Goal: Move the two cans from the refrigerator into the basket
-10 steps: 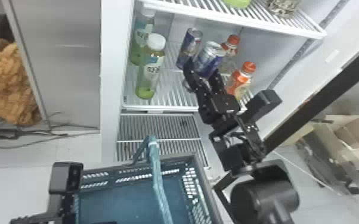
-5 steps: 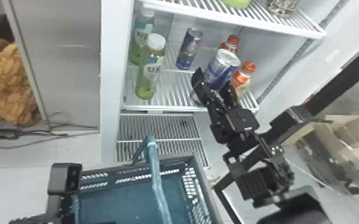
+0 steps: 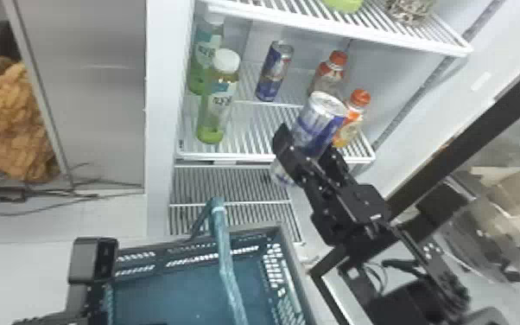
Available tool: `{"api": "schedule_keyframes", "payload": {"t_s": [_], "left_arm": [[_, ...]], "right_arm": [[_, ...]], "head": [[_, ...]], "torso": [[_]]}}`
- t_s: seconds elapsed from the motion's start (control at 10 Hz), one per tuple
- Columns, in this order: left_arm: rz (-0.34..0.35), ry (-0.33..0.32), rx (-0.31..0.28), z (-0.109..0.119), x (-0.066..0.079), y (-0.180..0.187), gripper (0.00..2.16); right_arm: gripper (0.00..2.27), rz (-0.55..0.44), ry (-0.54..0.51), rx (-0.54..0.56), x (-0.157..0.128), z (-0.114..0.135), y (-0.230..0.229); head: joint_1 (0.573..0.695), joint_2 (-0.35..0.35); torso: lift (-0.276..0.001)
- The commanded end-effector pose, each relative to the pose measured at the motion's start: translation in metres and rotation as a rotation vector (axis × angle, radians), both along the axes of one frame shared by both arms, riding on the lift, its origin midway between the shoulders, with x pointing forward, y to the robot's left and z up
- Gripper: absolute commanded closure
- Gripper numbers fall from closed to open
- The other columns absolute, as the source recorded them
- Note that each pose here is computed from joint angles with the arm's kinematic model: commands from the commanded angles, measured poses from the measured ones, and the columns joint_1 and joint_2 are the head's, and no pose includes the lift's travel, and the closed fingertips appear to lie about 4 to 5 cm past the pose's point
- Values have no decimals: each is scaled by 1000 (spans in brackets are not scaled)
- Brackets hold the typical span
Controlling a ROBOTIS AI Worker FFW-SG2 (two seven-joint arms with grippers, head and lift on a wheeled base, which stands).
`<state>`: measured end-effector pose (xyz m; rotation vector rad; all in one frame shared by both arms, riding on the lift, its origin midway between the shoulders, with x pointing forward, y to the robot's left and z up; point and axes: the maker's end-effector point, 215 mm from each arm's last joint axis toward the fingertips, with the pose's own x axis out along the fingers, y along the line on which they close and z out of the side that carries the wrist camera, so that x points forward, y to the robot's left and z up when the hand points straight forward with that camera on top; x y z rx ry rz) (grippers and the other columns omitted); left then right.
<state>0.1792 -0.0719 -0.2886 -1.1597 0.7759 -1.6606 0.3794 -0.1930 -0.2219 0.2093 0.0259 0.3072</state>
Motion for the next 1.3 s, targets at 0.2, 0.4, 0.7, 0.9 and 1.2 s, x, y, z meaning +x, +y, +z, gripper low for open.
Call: {"api": "schedule_keyframes", "payload": {"t_s": [0.2, 0.4, 0.7, 0.9, 1.2], "left_arm": [[1, 3, 1, -1, -1, 0, 1162], [1, 2, 1, -1, -1, 0, 1162], [5, 2, 4, -2, 0, 1, 1162], [5, 2, 3, -2, 0, 1, 1162], [3, 5, 5, -3, -1, 1, 1162]], "right_arm": [[970, 80, 145, 21, -36, -12, 27], [970, 100, 218, 14, -45, -30, 34], [970, 156, 423, 2, -81, -71, 55], [970, 152, 504, -33, -95, -88, 53], [970, 151, 643, -109, -120, -118, 46]], "head": [[695, -350], [695, -350], [695, -350], [695, -350], [695, -350]], "torso": [[-276], [-276], [-276], [-276], [-276]]}}
